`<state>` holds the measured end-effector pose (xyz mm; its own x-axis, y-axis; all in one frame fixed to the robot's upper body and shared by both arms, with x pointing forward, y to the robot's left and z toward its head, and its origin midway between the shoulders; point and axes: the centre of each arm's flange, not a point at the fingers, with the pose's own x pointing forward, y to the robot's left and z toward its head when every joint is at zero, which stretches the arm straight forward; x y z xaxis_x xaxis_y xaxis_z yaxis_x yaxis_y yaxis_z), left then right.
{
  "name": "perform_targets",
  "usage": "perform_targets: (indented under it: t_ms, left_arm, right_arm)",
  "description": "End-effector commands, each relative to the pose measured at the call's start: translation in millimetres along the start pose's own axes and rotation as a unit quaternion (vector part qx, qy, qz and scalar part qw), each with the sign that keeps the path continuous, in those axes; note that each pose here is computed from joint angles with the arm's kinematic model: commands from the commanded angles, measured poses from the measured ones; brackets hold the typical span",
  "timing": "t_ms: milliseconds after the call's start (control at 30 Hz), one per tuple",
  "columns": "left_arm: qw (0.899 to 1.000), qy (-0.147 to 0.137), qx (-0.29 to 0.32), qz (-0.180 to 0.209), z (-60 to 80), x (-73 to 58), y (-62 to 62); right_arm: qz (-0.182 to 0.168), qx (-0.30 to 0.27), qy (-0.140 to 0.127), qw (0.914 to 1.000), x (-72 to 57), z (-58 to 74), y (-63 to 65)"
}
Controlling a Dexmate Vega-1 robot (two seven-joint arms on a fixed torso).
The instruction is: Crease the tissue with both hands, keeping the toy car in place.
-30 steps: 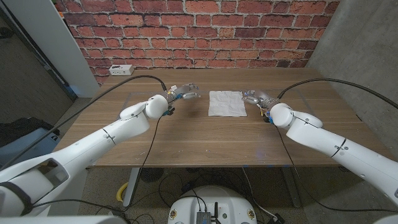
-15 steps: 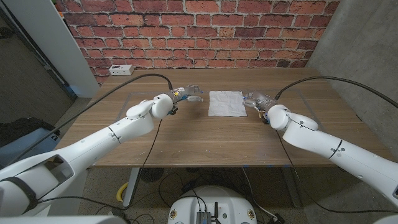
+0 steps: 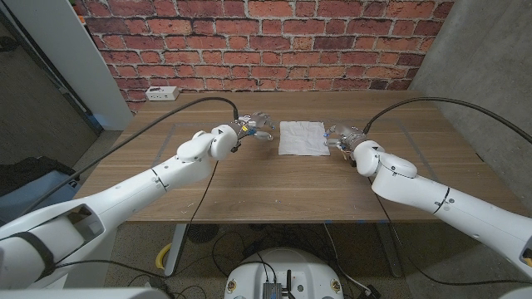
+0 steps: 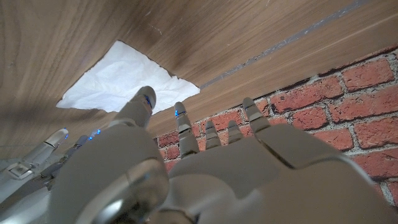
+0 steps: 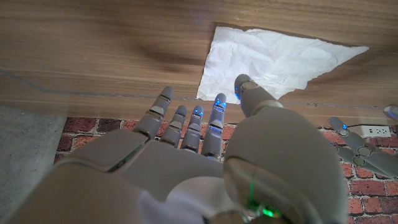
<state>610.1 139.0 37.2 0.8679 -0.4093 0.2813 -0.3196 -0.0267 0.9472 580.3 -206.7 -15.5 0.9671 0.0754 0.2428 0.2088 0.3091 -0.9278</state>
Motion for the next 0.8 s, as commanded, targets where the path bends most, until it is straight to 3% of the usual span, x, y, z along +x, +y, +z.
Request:
perform_targets:
  t_ms: [33,333,800]
  left_arm:
    - [0.998,0.001,0.056,-0.012,10.0,4.4,-2.8]
    - [0.996,-0.002,0.086,-0.016,19.1,9.7,-6.3]
    - [0.996,-0.024,0.08,-0.025,25.7,18.8,-13.7]
  right_arm:
    - [0.007,-0.03,0.01,0.9995,0.8,3.9,1.2]
    - [0.011,-0.027,0.008,0.9996,2.2,3.6,1.2]
    - [0.009,-0.018,0.006,0.9998,3.9,0.5,0.8]
